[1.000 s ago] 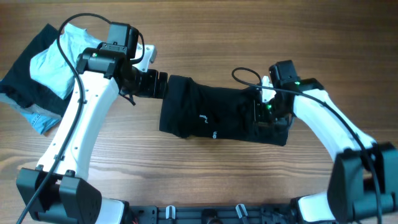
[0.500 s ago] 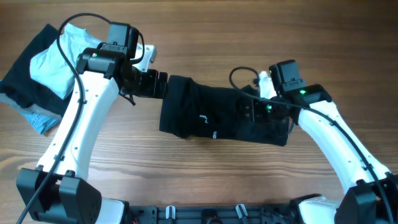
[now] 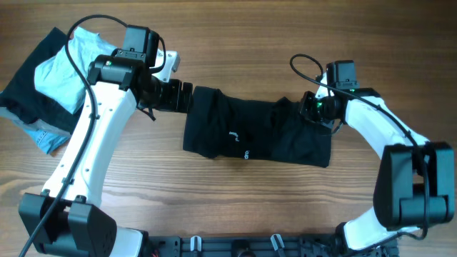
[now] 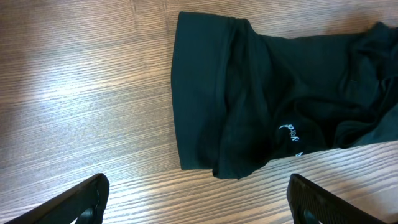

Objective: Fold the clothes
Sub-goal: 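Grasp the shirt's right end with the right gripper and fold it leftward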

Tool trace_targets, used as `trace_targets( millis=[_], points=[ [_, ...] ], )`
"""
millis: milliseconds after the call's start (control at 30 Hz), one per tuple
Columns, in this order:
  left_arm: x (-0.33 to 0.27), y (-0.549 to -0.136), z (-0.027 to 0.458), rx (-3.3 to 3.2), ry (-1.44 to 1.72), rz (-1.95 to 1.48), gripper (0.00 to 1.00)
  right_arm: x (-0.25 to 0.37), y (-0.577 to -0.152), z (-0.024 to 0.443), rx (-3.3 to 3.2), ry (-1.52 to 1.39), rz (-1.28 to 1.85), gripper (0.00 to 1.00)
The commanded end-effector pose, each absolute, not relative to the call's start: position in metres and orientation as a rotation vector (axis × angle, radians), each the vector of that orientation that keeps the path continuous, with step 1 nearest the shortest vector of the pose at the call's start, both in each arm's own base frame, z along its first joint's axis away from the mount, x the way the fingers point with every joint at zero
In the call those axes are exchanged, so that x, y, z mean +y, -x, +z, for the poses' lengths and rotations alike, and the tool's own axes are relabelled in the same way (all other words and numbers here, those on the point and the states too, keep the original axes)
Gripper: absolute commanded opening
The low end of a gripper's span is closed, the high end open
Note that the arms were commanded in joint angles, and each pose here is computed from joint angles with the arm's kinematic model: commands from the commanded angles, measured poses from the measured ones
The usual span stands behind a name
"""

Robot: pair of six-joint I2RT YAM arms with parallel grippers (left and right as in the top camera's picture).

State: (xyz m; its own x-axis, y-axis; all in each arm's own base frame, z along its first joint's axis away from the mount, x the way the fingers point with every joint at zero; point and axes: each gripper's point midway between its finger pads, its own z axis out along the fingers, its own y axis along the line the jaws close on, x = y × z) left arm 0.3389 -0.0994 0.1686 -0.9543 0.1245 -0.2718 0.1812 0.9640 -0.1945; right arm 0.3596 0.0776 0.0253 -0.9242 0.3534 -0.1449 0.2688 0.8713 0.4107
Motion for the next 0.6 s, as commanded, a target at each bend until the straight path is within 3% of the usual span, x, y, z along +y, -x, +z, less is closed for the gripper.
trace_targets(
  millis=[0, 133, 167, 200, 233, 300, 400, 467, 567],
  points=[
    [-0.097, -0.339, 0.176, 2.829, -0.243, -0.310, 0.92, 0.104, -0.365, 0.036, 2.787, -0.442, 0.801, 0.10],
    [-0.097, -0.339, 0.176, 2.829, -0.243, -0.310, 0.92, 0.135, -0.375, 0.070, 2.650, -0.249, 1.089, 0.08],
    [-0.097, -0.339, 0.176, 2.829, -0.243, -0.310, 0.92, 0.141, -0.376, 0.076, 2.626, -0.224, 1.149, 0.27],
    [-0.097, -0.339, 0.176, 2.829, -0.243, -0.310, 0.93, 0.142, -0.375, 0.076, 2.633, -0.247, 1.157, 0.22],
    [-0.097, -0.339, 0.176, 2.829, -0.243, -0.310, 0.93, 0.138, -0.374, 0.072, 2.650, -0.266, 1.117, 0.42],
    [-0.097, -0.339, 0.176, 2.830, -0.243, -0.310, 0.93, 0.121, -0.372, 0.058, 2.705, -0.353, 0.977, 0.52],
    [-0.097, -0.337, 0.175, 2.841, -0.243, -0.309, 0.93, 0.105, -0.370, 0.049, 2.735, -0.350, 0.875, 0.48],
    [-0.097, -0.336, 0.175, 2.844, -0.242, -0.309, 0.93, 0.113, -0.370, 0.056, 2.705, -0.235, 0.943, 0.26],
    [-0.097, -0.337, 0.175, 2.838, -0.243, -0.309, 0.93, 0.137, -0.371, 0.070, 2.646, -0.128, 1.082, 0.07]
  ],
)
